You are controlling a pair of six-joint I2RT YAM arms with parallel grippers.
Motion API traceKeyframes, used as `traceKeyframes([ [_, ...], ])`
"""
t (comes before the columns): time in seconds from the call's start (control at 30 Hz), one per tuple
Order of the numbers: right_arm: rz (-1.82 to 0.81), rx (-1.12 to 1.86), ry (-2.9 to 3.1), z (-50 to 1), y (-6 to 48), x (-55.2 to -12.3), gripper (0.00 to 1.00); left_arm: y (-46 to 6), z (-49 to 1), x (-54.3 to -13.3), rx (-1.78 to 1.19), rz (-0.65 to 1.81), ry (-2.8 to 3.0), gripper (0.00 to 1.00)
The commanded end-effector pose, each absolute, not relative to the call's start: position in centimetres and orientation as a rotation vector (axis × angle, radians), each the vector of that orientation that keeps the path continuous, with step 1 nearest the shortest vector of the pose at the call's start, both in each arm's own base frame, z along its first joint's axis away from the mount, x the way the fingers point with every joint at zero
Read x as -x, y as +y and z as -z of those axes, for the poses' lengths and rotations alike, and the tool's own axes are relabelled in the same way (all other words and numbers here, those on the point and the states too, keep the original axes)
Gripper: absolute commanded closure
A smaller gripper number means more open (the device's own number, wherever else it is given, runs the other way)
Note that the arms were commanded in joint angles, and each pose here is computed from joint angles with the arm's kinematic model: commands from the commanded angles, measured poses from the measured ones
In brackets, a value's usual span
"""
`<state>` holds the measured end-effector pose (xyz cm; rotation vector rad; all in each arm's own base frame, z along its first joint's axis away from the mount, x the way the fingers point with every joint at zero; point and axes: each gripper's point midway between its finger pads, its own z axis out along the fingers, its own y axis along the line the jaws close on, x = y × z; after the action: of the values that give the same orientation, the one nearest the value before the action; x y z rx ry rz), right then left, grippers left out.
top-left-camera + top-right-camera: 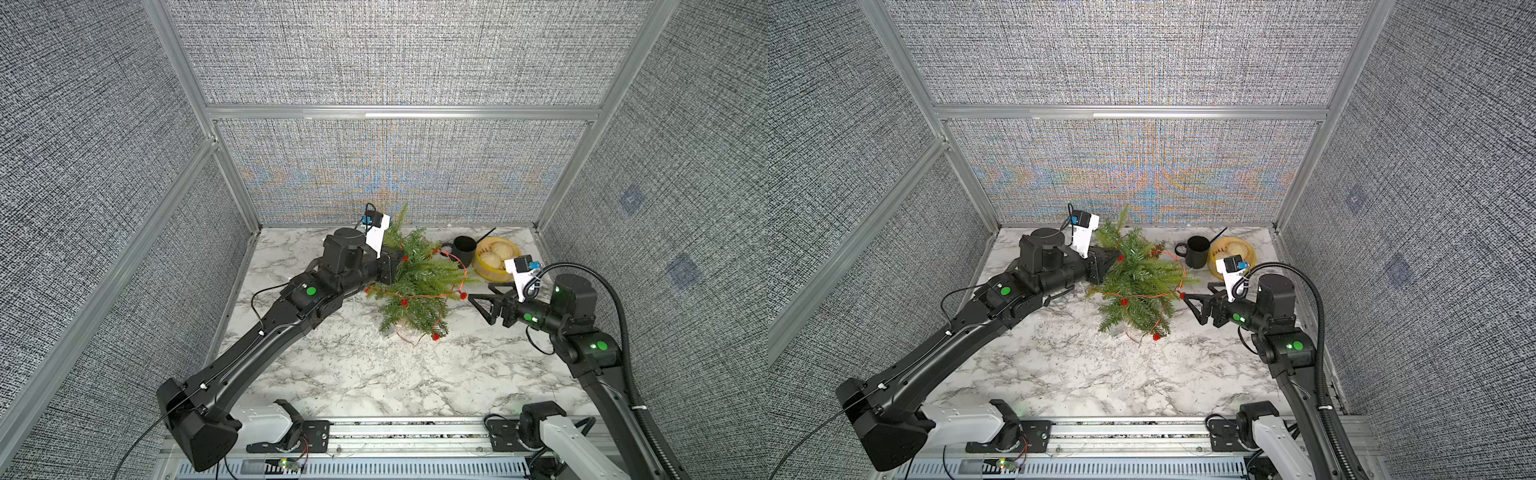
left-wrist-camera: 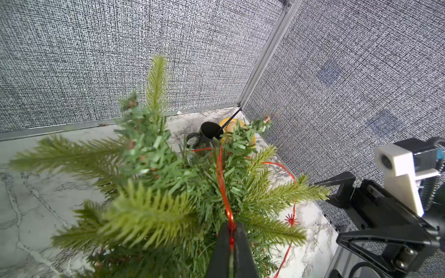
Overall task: Remove string lights from the small christmas tree
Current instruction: Pick up the light string from the Christmas tree.
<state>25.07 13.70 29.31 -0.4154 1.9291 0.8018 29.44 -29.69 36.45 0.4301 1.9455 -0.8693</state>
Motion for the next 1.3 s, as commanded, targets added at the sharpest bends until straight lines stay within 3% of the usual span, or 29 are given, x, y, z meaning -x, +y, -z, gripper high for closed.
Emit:
traceKeyframes([
  [0.0, -0.796, 0.421, 1.903, -29.8, 13.7, -25.3, 0.05, -29.7, -37.0, -29.8, -0.427, 0.846, 1.927, 1.0],
  [1.27, -0.815, 0.442, 1.846, -32.2, 14.2, -25.2, 0.05, -31.0, -40.6, -34.2, -0.495, 0.619, 1.854, 1.0],
])
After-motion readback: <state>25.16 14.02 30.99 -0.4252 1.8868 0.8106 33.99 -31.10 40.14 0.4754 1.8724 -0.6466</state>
